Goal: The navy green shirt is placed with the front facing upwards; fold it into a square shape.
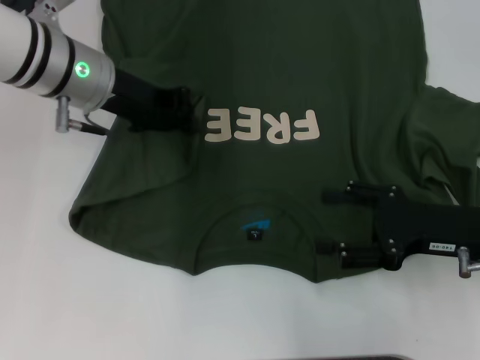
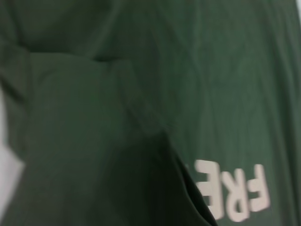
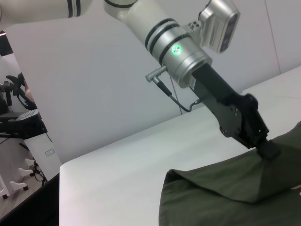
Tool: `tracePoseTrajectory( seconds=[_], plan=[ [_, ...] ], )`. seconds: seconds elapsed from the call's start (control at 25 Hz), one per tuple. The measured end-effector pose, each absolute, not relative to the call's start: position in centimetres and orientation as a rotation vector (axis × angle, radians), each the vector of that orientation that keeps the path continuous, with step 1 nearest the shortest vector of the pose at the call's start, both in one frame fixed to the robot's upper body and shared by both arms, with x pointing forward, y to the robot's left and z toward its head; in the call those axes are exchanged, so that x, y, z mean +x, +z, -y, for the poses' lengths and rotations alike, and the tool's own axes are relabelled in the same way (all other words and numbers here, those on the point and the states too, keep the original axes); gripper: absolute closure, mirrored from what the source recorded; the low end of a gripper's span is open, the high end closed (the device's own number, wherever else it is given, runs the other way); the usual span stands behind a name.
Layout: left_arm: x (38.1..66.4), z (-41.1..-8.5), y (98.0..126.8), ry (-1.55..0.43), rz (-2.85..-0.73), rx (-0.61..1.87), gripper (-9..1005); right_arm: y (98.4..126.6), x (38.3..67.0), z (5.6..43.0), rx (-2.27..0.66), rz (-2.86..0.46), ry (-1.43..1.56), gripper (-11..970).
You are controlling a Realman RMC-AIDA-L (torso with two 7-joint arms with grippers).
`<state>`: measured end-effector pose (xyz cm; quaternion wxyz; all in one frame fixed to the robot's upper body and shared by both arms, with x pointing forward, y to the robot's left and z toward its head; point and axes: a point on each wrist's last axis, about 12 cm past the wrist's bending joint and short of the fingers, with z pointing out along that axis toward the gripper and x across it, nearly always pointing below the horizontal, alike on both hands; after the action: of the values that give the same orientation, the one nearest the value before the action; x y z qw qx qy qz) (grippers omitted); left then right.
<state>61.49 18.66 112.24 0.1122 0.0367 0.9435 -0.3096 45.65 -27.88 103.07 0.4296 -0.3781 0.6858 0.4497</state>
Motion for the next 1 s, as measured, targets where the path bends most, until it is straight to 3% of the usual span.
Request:
tracePoseTrajectory(
  seconds=[0.72, 1.0],
  plan=[
    [61.2, -15.5, 110.3, -1.033, -2.736, 0.191, 954, 103.0, 45.9, 27.8, -0.942, -1.719, 1.113, 88],
    [61.4, -15.9, 110.9, -1.047, -2.706, 0.192, 704, 103.1, 46.0, 27.8, -0.945, -1.713, 1.116, 89]
  ],
)
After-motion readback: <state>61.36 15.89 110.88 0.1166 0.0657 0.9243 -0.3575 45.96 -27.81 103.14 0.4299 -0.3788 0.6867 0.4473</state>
